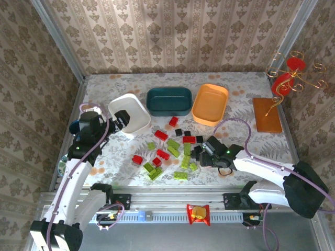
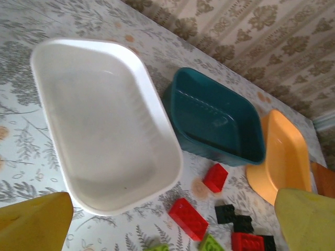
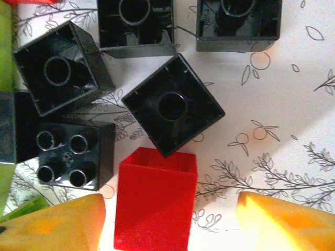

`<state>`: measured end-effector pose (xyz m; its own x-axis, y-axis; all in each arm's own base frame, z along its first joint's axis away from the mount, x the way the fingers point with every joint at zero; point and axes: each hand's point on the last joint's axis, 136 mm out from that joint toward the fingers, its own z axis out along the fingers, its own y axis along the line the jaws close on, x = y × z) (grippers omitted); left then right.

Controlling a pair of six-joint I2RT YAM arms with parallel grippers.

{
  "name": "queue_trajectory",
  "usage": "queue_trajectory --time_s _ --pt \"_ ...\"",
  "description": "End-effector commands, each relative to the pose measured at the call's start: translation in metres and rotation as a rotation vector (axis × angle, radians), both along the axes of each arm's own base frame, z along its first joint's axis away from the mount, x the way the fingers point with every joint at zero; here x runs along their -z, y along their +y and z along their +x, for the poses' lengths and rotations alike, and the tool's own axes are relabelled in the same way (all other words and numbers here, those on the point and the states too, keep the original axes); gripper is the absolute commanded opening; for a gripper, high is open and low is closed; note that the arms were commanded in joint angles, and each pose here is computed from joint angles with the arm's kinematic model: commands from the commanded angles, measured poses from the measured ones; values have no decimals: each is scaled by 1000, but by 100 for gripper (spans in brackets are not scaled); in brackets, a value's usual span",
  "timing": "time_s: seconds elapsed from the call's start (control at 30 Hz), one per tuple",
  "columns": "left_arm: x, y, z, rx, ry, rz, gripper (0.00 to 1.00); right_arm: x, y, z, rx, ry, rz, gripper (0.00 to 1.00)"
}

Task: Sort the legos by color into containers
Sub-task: Pick up the lego from the bottom-center of the table, then place the lego in the container.

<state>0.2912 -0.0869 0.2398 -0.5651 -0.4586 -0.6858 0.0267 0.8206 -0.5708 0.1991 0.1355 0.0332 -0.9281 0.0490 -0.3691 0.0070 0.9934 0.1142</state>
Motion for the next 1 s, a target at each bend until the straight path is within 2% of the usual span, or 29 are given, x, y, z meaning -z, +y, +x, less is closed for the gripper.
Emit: queue_trajectory --time_s 0.0,0.17,0.33,0.47,0.57,0.67,0.77,0.97 --pt "-9 -9 -2 53 -30 -28 100 3 6 0 -3 5 20 61" --pt "-11 -10 -6 53 -44 -15 100 5 7 0 -11 11 18 48" --pt "-11 -21 -11 91 -72 16 100 11 5 -2 -14 30 0 48" --pt "-12 -24 -17 90 -96 37 100 9 3 -1 -6 33 -18 40" --pt "-14 -21 -20 74 -108 25 100 -9 5 3 -15 -9 8 33" --pt "-14 -20 -21 47 -112 -27 100 -45 9 10 -41 -75 32 29" --pt "-19 -27 -23 83 -152 -84 100 -92 11 36 -45 -187 47 29" --pt "-6 -25 -25 96 -97 -13 98 -149 4 132 92 -360 82 29"
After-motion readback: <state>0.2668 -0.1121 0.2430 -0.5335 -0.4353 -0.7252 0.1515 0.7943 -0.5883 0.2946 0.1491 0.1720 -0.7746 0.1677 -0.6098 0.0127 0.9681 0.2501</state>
